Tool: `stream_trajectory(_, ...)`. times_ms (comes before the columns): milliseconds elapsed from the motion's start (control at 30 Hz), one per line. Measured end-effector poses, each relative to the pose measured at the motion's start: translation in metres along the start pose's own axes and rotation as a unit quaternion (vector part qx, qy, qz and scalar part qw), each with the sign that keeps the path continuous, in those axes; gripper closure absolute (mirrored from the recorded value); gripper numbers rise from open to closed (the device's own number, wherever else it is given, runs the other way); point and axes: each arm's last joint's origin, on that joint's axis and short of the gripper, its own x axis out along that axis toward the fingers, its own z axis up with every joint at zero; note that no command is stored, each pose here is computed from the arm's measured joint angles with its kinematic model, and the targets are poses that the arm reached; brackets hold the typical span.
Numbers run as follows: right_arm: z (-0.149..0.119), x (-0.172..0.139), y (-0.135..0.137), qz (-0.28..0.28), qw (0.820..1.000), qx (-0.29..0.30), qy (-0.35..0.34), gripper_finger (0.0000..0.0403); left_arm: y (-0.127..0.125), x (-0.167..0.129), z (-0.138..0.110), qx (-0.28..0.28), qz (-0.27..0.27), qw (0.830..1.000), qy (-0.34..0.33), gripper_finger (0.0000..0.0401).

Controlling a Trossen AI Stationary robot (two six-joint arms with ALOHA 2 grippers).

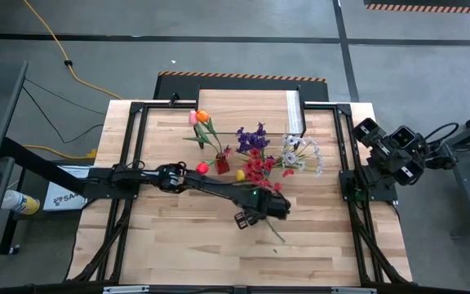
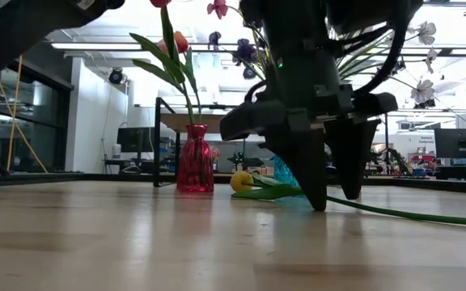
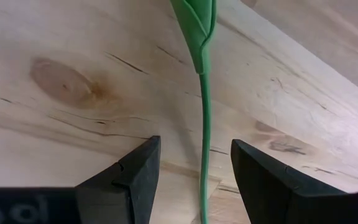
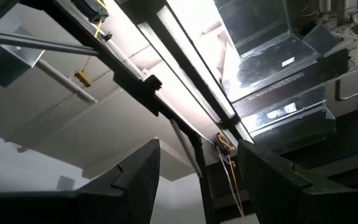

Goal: Pick and place flowers into a vace then onto a shelf
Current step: Put the yellow flower into the red vase

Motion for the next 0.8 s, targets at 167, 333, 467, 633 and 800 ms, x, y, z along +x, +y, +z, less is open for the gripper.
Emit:
stream_trajectory(167,0.0,0.0,0.001,0.014,1.0,0.0,0.005,0.0198,-0.002,0.001,0.003,0.0,0.021,0.999,0.024,0.0169)
stream_trajectory(333,0.0,0.0,0.001,0.015,1.0,0.0,0.005,0.0197,0.001,0.001,-0.001,0.002,0.011,1.0,0.013,0.017)
stream_trajectory(467,0.0,0.0,0.001,0.013,1.0,0.0,0.005,0.0198,0.003,0.001,-0.003,0.002,0.013,1.0,0.01,0.0196)
stream_trajectory(633,0.0,0.0,0.001,0.013,1.0,-0.003,0.005,0.0197,0.008,0.001,-0.005,-0.001,0.017,1.0,-0.001,0.0276)
stream_trajectory(800,0.0,0.0,0.001,0.013,1.0,-0.004,0.005,0.0197,0.011,0.001,-0.007,0.003,0.022,1.0,-0.006,0.0369)
